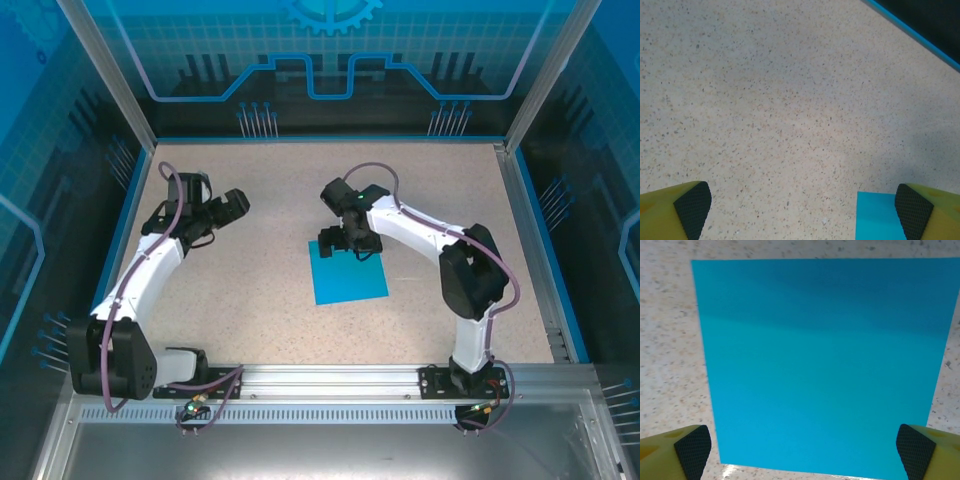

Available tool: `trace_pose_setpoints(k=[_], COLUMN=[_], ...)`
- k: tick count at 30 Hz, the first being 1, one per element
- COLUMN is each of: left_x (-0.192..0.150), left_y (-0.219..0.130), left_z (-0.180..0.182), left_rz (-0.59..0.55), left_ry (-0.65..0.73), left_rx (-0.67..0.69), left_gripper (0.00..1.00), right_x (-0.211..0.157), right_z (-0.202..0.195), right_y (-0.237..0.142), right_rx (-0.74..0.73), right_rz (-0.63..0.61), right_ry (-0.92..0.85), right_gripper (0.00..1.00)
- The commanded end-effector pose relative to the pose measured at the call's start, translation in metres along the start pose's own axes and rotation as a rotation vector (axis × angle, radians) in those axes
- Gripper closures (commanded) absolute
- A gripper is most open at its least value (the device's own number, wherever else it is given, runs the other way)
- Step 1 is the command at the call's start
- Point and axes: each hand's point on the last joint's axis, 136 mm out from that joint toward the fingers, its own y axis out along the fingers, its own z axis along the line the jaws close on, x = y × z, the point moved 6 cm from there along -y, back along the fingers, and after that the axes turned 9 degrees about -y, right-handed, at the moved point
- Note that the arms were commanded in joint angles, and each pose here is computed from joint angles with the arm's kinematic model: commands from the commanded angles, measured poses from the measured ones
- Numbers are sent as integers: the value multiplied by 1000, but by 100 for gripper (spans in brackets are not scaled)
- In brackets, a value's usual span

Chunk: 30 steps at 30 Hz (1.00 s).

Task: Fold a paper plane with a square sheet of paper (pick it up from the middle)
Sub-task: Move the square sheet of paper to the center of the table, then fold the square sheet of paper in half at the center of the table.

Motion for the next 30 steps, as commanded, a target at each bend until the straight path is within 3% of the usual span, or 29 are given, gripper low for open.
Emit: trace_pose_setpoints(k=[1, 9, 30], left_x=[-1, -1, 0], left_y=[-1, 4, 16], left_z=[-5, -3, -1], left_rz=[30, 43, 71], left_ry=[2, 10, -1], left_rx=[-2, 15, 46], left_gripper=[1, 2, 1], right_x=[0, 1, -30], right_z=[-2, 8, -1], right_y=[11, 42, 104], right_rx=[-66, -40, -142], right_rz=[44, 122, 278], right_ry=[45, 62, 79], right_gripper=[1, 1, 4])
